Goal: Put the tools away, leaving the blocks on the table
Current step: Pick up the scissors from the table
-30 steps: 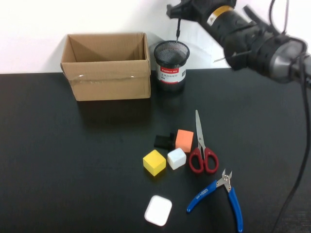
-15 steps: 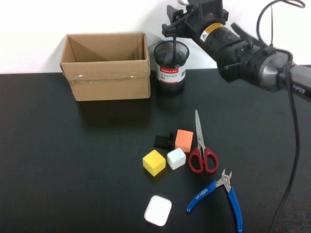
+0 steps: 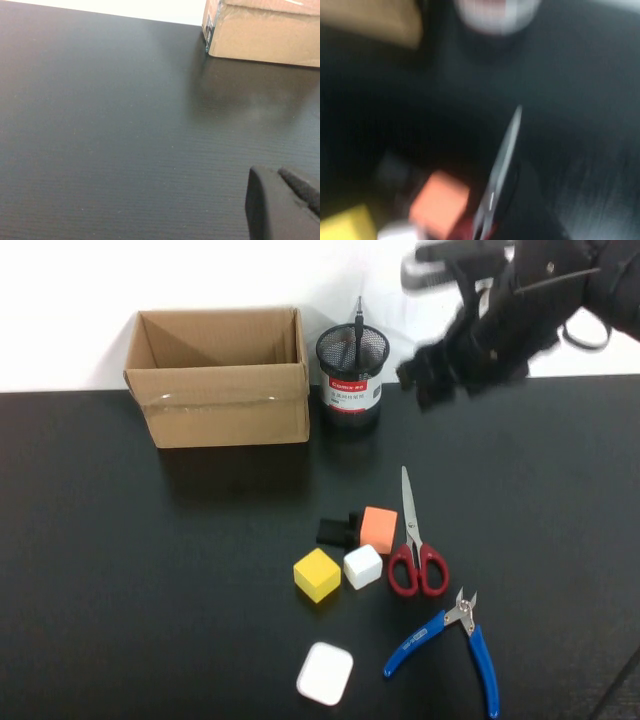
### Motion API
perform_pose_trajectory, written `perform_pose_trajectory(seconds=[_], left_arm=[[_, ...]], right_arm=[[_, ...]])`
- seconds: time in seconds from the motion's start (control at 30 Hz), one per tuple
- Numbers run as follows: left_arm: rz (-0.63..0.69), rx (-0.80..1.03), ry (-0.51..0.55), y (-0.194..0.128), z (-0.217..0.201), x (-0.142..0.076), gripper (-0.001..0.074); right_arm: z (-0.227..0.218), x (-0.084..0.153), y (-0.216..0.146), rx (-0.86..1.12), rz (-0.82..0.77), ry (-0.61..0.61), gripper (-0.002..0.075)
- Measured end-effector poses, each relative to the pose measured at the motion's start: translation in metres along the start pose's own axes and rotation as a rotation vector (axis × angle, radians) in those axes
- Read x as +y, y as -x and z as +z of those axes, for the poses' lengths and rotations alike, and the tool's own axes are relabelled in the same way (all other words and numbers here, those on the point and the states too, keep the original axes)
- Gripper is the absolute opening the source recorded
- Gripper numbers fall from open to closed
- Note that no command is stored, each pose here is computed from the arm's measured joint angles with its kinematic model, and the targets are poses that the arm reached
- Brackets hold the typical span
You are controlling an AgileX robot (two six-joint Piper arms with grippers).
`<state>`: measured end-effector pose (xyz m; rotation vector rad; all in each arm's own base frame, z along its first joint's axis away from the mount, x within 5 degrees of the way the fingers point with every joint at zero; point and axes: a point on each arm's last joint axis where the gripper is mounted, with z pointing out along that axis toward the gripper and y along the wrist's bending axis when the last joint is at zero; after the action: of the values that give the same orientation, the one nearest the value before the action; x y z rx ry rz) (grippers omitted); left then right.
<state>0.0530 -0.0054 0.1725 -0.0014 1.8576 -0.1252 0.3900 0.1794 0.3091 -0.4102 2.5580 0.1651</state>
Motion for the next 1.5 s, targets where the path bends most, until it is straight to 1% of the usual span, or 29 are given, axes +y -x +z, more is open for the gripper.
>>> perform_pose_trajectory(seconds=[0.1,0.23,0.4,0.63,0.77,0.87,0.9,0.93,1.0,1.03,1.07,1.2,1.33,1.4,1.5], left_arm=[[0.000,0.000,0.000,0.000,0.000,0.000,0.0003],[0.000,0.000,0.000,0.000,0.000,0.000,0.0003],[0.000,0.000,0.000,0.000,0.000,0.000,0.0003],[0.000,0.000,0.000,0.000,0.000,0.000,0.0003],[0.000,0.000,0.000,0.000,0.000,0.000,0.0003],[0.000,0.000,0.000,0.000,0.000,0.000,0.0003],[0.000,0.000,0.000,0.000,0.000,0.000,0.0003],[0.000,0.000,0.000,0.000,0.000,0.000,0.0003],[0.000,0.000,0.000,0.000,0.000,0.000,0.0003],[0.000,0.000,0.000,0.000,0.000,0.000,0.0003],[0.000,0.000,0.000,0.000,0.000,0.000,0.0003],[0.000,0.000,0.000,0.000,0.000,0.000,0.0003],[0.000,0.000,0.000,0.000,0.000,0.000,0.0003],[0.000,0.000,0.000,0.000,0.000,0.000,0.0003],[0.000,0.000,0.000,0.000,0.000,0.000,0.0003]], right_arm=[[0.012,0.002,-0.017,0.131,0.056,0.023,0.0399],[0.040,0.006,-0.038,0.224,0.137,0.050,0.0399],[0.077,0.011,-0.051,0.261,0.178,0.042,0.0400],[0.125,0.023,-0.063,0.265,0.180,0.044,0.0400],[0.136,0.023,-0.065,0.270,0.186,0.033,0.0396],[0.139,0.022,-0.066,0.275,0.174,0.013,0.0351],[0.139,0.021,-0.066,0.280,0.166,0.005,0.0315],[0.140,0.020,-0.066,0.287,0.156,-0.005,0.0265],[0.140,0.018,-0.067,0.292,0.138,-0.021,0.0132],[0.140,0.018,-0.067,0.292,0.137,-0.026,0.0085],[0.140,0.018,-0.067,0.292,0.139,-0.026,0.0065],[0.137,0.018,-0.063,0.257,0.138,-0.021,0.0053],[0.128,0.018,-0.055,0.163,0.133,-0.004,0.0050],[0.113,0.019,-0.043,0.071,0.129,0.017,0.0050],[0.074,0.023,-0.017,-0.144,0.105,0.073,0.0050]])
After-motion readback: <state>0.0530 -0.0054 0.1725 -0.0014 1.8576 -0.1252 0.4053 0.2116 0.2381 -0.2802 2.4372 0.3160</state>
